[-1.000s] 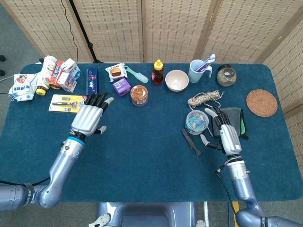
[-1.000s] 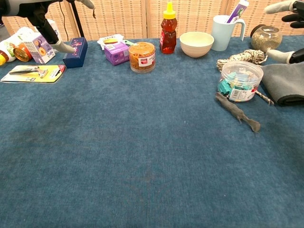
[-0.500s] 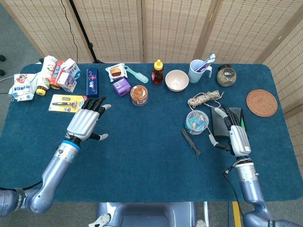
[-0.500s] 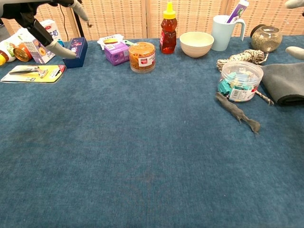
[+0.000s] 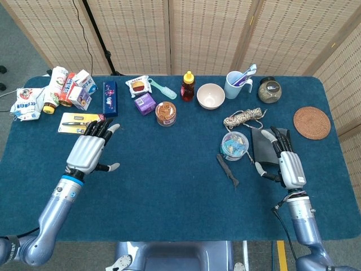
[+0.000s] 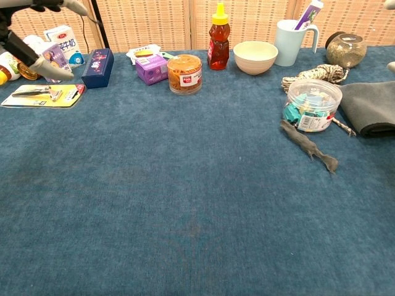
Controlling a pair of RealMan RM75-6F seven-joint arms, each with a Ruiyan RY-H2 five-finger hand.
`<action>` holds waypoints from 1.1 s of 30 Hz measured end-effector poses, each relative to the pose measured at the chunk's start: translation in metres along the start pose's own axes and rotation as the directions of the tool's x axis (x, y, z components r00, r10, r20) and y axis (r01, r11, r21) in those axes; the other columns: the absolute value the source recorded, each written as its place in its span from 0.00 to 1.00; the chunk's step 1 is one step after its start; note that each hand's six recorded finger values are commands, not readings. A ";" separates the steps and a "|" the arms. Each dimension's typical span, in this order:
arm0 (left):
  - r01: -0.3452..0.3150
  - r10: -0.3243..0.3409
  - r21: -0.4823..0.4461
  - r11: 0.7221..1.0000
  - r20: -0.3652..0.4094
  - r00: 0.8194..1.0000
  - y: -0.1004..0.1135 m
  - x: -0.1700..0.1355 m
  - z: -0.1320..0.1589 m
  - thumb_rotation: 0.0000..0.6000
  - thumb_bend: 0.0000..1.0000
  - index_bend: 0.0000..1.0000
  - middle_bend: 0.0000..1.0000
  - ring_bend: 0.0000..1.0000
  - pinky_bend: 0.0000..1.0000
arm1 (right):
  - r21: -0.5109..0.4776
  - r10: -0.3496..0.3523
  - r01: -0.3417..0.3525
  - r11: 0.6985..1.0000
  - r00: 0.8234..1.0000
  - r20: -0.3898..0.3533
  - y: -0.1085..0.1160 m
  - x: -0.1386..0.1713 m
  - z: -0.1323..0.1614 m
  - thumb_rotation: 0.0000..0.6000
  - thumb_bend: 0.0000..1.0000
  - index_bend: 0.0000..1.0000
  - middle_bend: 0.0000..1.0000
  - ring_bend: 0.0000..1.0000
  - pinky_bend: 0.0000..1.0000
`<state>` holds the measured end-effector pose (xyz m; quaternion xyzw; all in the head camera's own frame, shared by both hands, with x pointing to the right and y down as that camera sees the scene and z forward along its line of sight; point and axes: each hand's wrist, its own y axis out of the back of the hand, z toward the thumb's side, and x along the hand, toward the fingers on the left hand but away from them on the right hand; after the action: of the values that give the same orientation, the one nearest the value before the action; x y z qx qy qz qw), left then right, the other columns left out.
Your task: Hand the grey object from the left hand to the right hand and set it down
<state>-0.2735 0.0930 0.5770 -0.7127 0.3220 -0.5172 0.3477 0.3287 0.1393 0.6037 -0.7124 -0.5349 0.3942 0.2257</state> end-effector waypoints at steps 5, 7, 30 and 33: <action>-0.011 0.011 -0.033 0.999 -0.025 1.000 0.001 -0.009 -0.010 0.83 0.00 0.00 0.00 0.00 0.00 | 0.052 0.000 0.000 0.999 1.000 -0.003 0.003 0.003 -0.002 1.00 0.36 0.12 0.01 0.00 0.00; -0.024 0.022 -0.038 0.999 -0.032 0.999 0.002 -0.013 -0.013 0.84 0.00 0.00 0.00 0.00 0.00 | 0.069 -0.001 0.002 0.998 1.000 -0.003 0.004 0.005 -0.003 1.00 0.35 0.12 0.01 0.00 0.00; -0.184 0.166 -0.061 0.981 -0.234 0.958 -0.002 -0.088 -0.093 0.90 0.00 0.00 0.00 0.00 0.00 | 0.347 -0.053 0.021 0.937 0.995 0.084 0.032 0.043 -0.034 1.00 0.35 0.20 0.06 0.00 0.00; -0.196 0.174 -0.058 0.979 -0.265 0.948 -0.004 -0.098 -0.104 0.91 0.00 0.00 0.00 0.00 0.00 | 0.367 -0.061 0.017 0.930 0.992 0.108 0.036 0.051 -0.038 1.00 0.35 0.20 0.06 0.00 0.00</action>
<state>-0.3982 0.1587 0.5530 -0.6197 0.4514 -0.5567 0.3197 0.3861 0.1793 0.5824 -0.6230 -0.4786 0.5232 0.3302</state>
